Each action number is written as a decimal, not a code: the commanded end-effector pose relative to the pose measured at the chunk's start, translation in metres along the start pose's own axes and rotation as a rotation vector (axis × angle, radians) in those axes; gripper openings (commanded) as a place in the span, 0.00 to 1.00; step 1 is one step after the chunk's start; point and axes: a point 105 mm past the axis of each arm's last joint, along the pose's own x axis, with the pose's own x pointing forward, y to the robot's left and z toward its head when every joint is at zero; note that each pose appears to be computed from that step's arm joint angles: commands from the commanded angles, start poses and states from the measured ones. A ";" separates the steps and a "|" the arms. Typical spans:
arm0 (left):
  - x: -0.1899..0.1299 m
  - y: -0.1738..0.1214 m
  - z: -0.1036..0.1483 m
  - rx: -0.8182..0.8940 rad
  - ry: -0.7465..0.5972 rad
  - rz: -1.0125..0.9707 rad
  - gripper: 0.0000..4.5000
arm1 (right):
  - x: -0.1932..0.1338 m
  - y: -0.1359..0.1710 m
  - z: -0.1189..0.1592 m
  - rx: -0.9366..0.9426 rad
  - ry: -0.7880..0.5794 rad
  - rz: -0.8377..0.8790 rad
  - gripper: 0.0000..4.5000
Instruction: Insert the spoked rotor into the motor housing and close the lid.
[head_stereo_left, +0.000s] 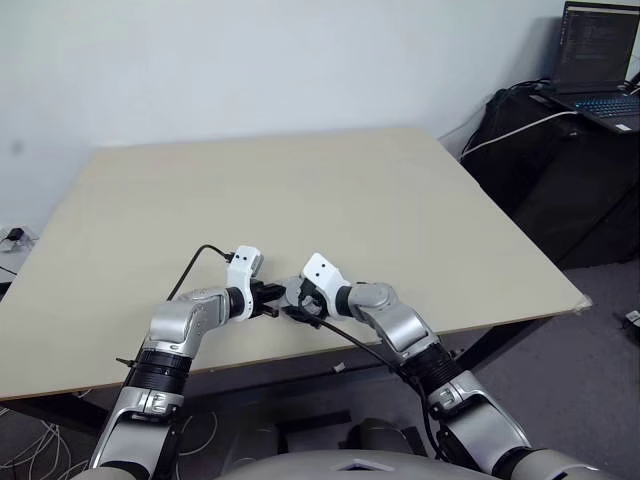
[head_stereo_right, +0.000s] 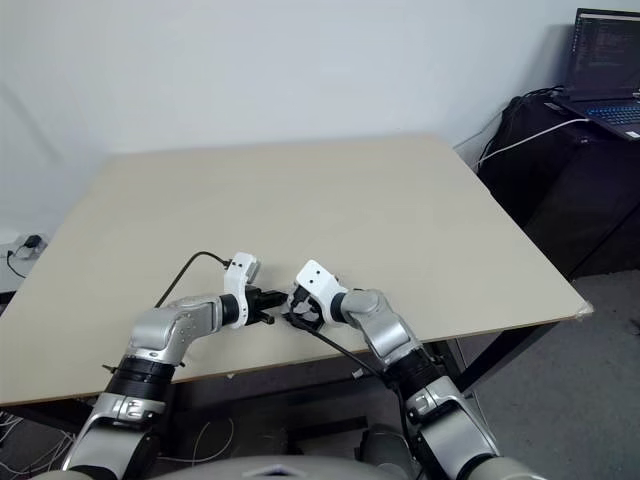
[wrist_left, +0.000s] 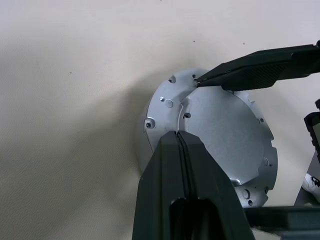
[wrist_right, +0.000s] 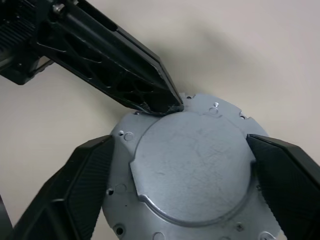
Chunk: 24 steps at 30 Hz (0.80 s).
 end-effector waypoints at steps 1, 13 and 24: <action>0.005 -0.004 -0.012 -0.009 0.054 -0.016 0.00 | 0.001 0.004 0.001 0.011 -0.007 0.011 1.00; 0.006 -0.006 -0.014 -0.010 0.060 -0.026 0.00 | -0.008 -0.013 0.030 0.038 -0.155 -0.098 1.00; 0.008 -0.008 -0.013 -0.008 0.058 -0.036 0.00 | -0.044 0.004 0.037 0.035 -0.171 0.037 1.00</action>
